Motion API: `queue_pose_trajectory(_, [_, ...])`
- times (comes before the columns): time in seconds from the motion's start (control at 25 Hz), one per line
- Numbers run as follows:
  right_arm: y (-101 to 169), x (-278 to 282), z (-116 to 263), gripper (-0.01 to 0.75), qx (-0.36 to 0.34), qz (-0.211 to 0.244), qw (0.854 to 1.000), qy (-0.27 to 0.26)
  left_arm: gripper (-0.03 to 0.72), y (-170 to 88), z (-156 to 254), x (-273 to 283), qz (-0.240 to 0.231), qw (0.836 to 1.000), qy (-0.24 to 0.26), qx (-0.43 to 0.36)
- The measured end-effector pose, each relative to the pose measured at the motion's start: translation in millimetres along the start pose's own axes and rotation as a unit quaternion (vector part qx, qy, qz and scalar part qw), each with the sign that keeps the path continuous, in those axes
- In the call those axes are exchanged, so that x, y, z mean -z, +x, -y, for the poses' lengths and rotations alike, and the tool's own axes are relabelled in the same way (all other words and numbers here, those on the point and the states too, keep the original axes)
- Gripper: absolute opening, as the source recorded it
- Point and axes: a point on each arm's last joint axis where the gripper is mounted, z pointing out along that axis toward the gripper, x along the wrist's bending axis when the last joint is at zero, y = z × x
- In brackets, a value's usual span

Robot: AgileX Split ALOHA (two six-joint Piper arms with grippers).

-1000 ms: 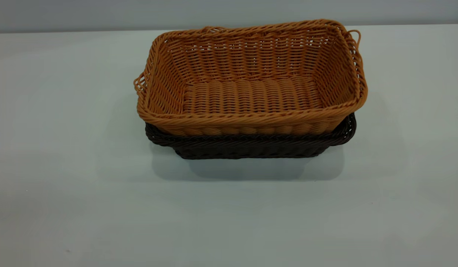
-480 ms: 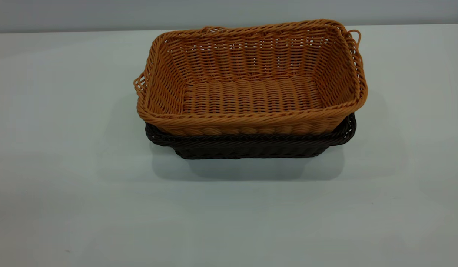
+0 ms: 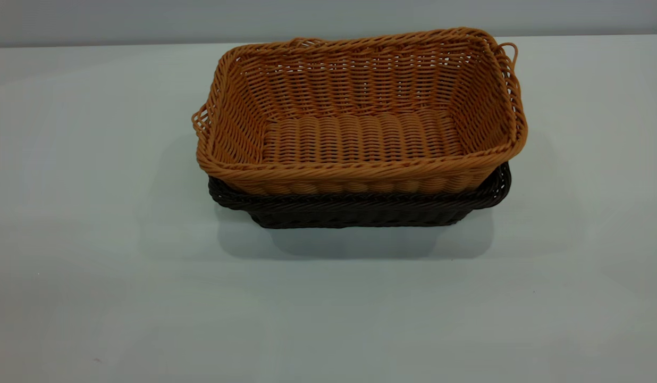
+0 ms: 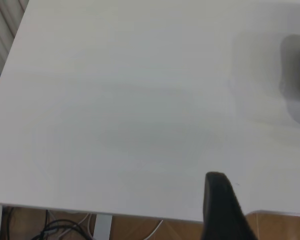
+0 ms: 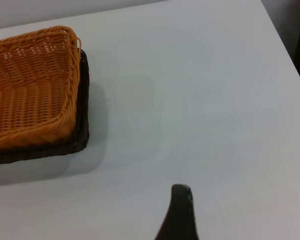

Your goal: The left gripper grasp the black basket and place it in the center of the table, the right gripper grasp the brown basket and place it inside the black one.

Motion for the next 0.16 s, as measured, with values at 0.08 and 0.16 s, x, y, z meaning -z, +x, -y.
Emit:
queue_pose_trajectory(0.08, [0.0, 0.0, 0.0, 0.565, 0.0, 0.0, 1.0, 0.0, 0.363, 0.0, 0.0, 0.0, 0.0, 1.0, 0.0, 0.0])
queue_pose_trajectory(0.16, [0.0, 0.2, -0.1, 0.565, 0.0, 0.0, 1.0, 0.0, 0.363, 0.0, 0.0, 0.0, 0.0, 1.0, 0.0, 0.0])
